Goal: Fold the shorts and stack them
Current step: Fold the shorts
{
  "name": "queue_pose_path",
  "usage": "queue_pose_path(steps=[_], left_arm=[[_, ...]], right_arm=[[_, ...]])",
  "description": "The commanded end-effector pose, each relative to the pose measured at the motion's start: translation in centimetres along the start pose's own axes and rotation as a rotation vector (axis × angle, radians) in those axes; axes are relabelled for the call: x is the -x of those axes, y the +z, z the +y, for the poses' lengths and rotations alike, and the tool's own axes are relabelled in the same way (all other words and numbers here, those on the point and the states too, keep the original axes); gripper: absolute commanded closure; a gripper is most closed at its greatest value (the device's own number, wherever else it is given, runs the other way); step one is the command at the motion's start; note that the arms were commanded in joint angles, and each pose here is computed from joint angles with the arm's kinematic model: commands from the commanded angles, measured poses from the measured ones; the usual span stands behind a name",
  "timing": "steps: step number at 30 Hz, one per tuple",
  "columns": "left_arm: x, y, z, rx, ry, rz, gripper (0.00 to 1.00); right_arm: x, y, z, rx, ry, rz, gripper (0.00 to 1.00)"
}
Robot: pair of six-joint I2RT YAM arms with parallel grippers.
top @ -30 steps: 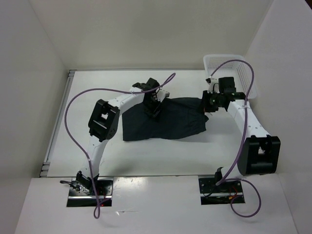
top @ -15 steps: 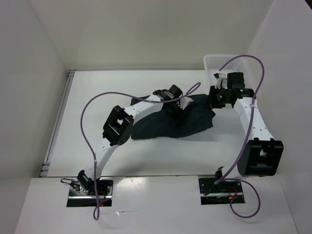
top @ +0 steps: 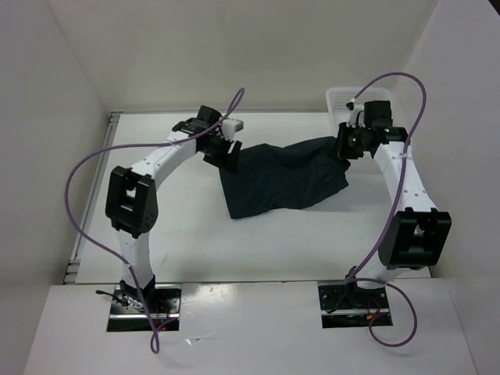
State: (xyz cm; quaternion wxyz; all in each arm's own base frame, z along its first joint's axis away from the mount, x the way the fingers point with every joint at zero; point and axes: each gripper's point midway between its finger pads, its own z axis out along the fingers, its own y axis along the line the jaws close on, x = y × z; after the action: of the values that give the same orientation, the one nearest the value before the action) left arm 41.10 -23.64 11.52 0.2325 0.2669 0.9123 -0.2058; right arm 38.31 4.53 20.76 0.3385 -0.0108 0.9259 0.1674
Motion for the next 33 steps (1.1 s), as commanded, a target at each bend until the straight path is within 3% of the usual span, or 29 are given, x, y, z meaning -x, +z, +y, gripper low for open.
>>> queue_pose_path(steps=[1, 12, 14, 17, 21, 28, 33], left_arm=[[-3.1, 0.7, 0.8, 0.017, -0.027, 0.065, 0.28], [-8.3, 5.2, 5.8, 0.07, -0.135, 0.209, 0.29], [-8.5, 6.3, 6.5, 0.063, -0.15, 0.222, 0.33], [-8.9, 7.3, 6.8, 0.061, -0.154, 0.234, 0.49], [-7.1, 7.5, 7.4, 0.078, -0.131, 0.172, 0.65], [-4.9, 8.1, 7.5, 0.079, -0.106, 0.127, 0.69], [-4.3, 8.9, 7.7, 0.071, -0.105, 0.119, 0.7]], right_arm=[[2.3, -0.1, 1.5, -0.014, -0.045, -0.048, 1.0], [5.1, 1.9, 3.7, -0.046, -0.098, -0.081, 1.0], [4.8, 2.5, 5.2, -0.032, -0.128, -0.07, 1.0], [5.0, 3.4, 6.3, -0.027, -0.141, -0.068, 1.0], [6.1, 4.3, 6.5, -0.061, -0.128, -0.088, 1.0], [6.9, 7.5, 11.8, -0.042, -0.201, -0.1, 1.0], [10.1, 8.9, 14.7, -0.033, -0.192, -0.18, 1.0]])
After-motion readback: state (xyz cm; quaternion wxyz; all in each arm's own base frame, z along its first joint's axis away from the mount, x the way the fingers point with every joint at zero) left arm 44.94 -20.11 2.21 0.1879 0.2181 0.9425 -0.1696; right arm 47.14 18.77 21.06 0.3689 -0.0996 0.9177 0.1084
